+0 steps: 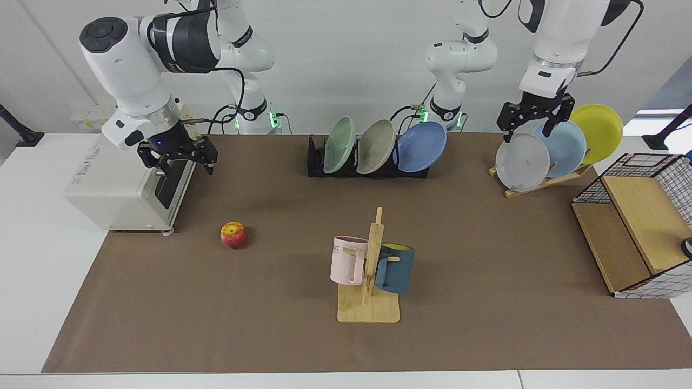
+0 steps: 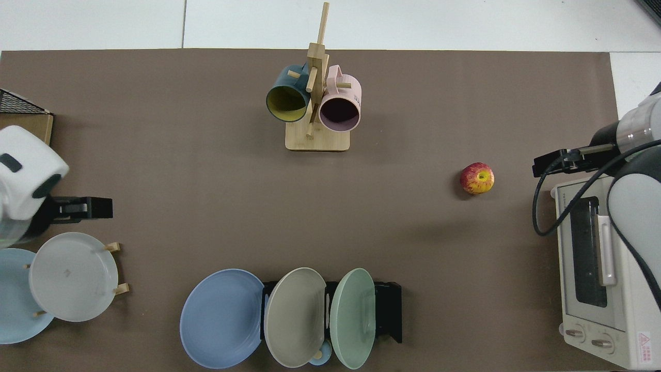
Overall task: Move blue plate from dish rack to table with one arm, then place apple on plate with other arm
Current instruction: 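Reach the left gripper to the blue plate while the right gripper reaches the apple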
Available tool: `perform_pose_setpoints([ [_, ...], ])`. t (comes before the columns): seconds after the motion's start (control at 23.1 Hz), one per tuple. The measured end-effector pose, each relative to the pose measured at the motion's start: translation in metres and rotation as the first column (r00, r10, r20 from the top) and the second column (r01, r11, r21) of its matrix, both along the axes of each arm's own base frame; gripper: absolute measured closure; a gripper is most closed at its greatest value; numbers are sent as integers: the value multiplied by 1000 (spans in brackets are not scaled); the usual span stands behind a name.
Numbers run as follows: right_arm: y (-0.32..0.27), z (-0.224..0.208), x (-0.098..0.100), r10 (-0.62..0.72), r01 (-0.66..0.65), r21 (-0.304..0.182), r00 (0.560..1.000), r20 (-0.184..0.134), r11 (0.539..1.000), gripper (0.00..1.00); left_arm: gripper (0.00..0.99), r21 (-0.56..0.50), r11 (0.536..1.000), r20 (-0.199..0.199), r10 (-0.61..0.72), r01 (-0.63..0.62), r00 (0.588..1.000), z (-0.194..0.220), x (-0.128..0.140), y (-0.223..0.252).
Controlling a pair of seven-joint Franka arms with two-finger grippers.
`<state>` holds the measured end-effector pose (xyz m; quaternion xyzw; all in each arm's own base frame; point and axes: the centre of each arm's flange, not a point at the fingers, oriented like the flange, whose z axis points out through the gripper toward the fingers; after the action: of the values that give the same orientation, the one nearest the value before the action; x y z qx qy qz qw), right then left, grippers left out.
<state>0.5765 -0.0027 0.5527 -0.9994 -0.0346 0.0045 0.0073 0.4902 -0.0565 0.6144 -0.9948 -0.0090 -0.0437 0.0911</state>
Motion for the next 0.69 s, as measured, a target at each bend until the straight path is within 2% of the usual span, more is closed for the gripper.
perform_pose_setpoints([
  [0.09, 0, -12, 1, 0, 0, 0, 1000, 6, 1000, 0, 4, 59, 998, 1, -13, 13, 1000, -3, -17, -26],
  [0.26, 5, -44, 8, 7, -7, -1, 999, 48, 1000, 0, 9, 134, 991, 3, -8, 8, 1000, -22, -64, -64],
  [0.39, 12, -69, 16, 10, -10, 0, 999, 43, 1000, 0, 9, 196, 980, -23, -16, 20, 1000, -54, -98, -89],
  [0.48, 16, -83, 21, 1, -1, 0, 999, 35, 1000, 0, 13, 238, 971, -26, -10, 16, 1000, -82, -115, -108],
  [0.56, 22, -97, 26, 2, -2, 0, 1000, 31, 1000, 0, 18, 264, 964, -21, -7, 12, 1000, -102, -126, -118],
  [0.69, 31, -118, 31, 9, -9, 0, 1000, 21, 1000, 0, 22, 287, 958, -34, -8, 17, 999, -128, -134, -116],
])
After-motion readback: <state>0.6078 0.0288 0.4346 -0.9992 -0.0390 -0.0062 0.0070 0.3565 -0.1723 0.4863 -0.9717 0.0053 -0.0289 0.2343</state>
